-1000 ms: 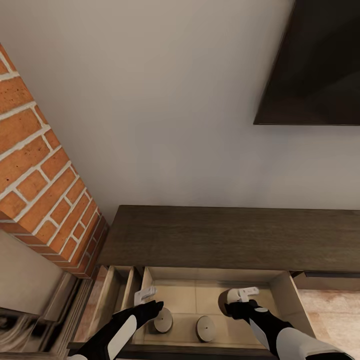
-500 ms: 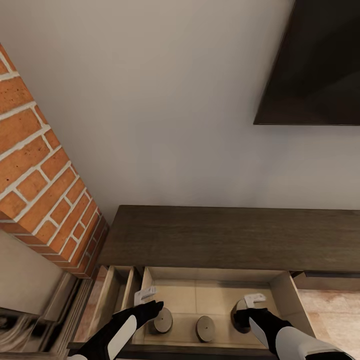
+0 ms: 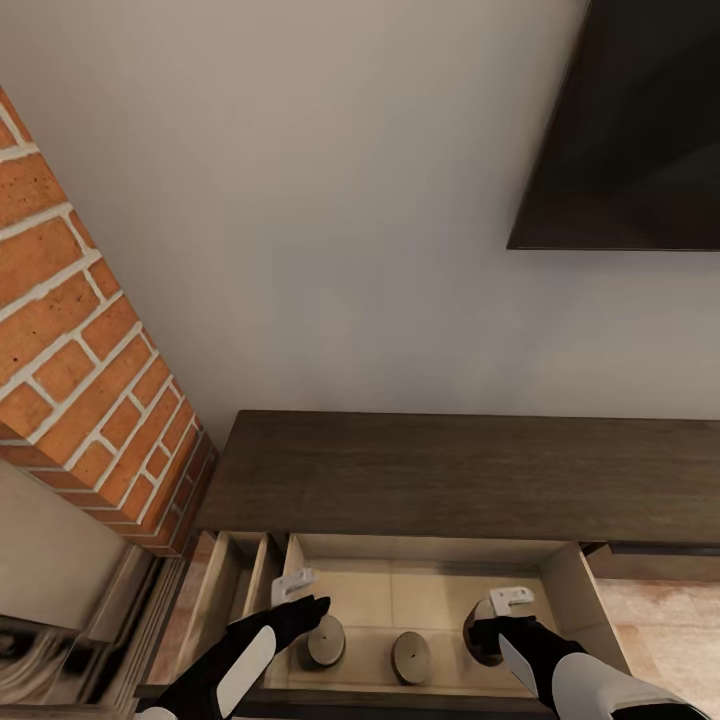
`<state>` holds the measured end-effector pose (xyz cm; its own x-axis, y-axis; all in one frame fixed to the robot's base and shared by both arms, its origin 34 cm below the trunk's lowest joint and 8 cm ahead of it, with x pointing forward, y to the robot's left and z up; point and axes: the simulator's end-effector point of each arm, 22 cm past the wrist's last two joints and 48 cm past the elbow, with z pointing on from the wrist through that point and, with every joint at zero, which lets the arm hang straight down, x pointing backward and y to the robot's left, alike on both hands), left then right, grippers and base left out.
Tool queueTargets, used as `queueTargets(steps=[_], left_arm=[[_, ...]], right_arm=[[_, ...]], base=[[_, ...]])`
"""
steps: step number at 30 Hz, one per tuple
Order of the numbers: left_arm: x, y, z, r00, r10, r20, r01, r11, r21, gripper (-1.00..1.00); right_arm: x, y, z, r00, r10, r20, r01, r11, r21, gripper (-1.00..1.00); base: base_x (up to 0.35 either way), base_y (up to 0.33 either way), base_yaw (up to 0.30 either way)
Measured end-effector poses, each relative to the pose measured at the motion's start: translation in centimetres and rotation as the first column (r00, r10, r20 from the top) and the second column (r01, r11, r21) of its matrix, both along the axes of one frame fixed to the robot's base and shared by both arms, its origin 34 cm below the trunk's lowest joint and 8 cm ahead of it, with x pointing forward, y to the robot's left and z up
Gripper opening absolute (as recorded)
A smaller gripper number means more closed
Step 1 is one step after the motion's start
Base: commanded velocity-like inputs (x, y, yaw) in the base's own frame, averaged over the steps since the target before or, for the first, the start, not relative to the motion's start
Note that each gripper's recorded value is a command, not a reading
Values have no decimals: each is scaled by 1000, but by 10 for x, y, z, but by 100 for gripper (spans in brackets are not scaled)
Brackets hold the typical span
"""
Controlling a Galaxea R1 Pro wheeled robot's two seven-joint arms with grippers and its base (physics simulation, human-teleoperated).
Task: Place each of the two pumpkins and all three candles from the living room inside a cabinet in the living room (use any cabinet), then make sure every cabinet is closed, and position the cauldron so it is next to a table in the living room.
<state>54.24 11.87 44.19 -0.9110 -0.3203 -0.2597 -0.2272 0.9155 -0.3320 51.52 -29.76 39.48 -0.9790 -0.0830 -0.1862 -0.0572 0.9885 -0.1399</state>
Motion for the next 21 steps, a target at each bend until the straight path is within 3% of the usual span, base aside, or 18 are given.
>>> queueTargets(steps=[21], left_arm=[[-10, 0, -20, 1000, 1, -28, -1, 1000, -1, 100]], right_arm=[[-1, -6, -16, 1000, -17, -2, 17, 1000, -2, -100]], base=[[0, 0, 0]])
